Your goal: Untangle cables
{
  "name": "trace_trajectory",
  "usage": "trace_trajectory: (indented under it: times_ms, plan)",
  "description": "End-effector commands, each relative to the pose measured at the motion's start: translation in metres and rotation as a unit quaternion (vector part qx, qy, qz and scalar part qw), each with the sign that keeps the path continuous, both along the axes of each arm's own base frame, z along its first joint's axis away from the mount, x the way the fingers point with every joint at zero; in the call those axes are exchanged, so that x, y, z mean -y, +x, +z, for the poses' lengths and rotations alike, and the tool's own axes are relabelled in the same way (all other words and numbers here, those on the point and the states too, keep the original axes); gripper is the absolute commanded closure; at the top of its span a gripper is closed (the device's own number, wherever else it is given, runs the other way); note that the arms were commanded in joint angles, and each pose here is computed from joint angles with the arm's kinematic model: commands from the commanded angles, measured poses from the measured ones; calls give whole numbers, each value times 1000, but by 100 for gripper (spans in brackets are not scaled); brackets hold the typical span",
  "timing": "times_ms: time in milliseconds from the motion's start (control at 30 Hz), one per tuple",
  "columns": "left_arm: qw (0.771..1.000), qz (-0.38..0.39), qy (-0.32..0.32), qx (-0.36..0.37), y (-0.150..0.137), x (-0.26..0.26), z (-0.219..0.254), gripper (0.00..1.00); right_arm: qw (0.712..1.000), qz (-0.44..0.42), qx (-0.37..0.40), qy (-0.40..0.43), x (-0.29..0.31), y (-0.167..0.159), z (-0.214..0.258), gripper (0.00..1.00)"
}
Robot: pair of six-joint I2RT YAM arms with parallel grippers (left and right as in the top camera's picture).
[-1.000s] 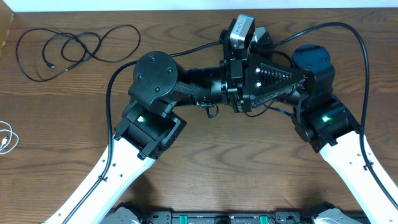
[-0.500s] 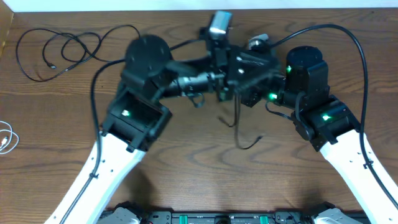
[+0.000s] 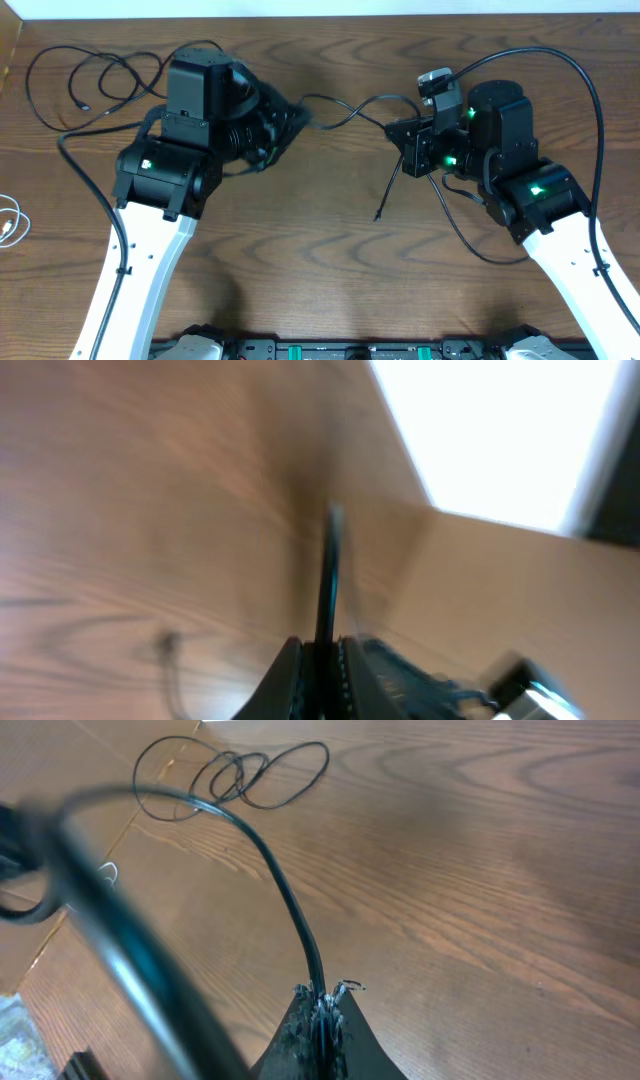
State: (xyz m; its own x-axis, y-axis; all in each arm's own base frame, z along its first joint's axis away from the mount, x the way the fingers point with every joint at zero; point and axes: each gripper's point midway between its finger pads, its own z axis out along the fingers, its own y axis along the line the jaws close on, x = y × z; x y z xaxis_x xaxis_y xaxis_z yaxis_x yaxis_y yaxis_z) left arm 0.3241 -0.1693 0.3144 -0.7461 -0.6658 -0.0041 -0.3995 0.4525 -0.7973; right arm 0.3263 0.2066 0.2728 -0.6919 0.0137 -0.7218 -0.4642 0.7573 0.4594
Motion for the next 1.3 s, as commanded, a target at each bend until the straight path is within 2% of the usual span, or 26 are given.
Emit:
trace_trajectory:
  times_ms: [0,67,167,200,267,333,400,567,700,967,1033,1067,1133,1233,1267]
  plan:
    - [992,42,120,10,3,-38,-21,92,1000,-9,12,13,2,-1,13,99]
    - [991,40,125,-6,-3,-40,-27,89,999,-20,8,31,1,1,17,99]
    - [990,39,135,-31,-12,-43,-35,71,997,-36,2,63,-2,5,27,99]
    - [988,43,143,-36,-13,-46,-38,60,997,-39,-2,69,-3,6,28,99]
    - [982,63,173,-47,-14,-59,-45,53,996,-44,-10,78,-4,5,28,99]
    - [972,85,211,-60,-16,-74,-54,39,995,-51,-20,85,-4,5,28,99]
    - [968,81,221,-82,-23,-76,-61,31,992,-64,-43,97,-4,4,25,99]
    - [965,18,251,-71,-26,-68,-68,31,987,-84,-73,118,-3,3,23,99]
    - [963,3,259,-69,-28,-66,-70,31,987,-81,-79,114,-6,2,20,99]
    - [961,9,267,-69,-27,-70,-71,33,991,15,-61,115,-58,-17,21,99]
    - [960,10,268,-75,-29,-73,-72,33,993,-28,-70,89,-44,-10,8,99]
    - [959,13,271,-84,-32,-76,-74,33,991,-89,-85,56,-22,-1,-8,99]
    - [956,17,275,-96,-35,-82,-77,33,984,-142,-104,16,3,4,-28,99]
    - [955,18,277,-103,-38,-84,-78,31,978,-154,-138,-36,20,-1,-54,99]
    - [955,17,277,-103,-38,-84,-78,30,976,-153,-150,-46,22,-4,-61,94]
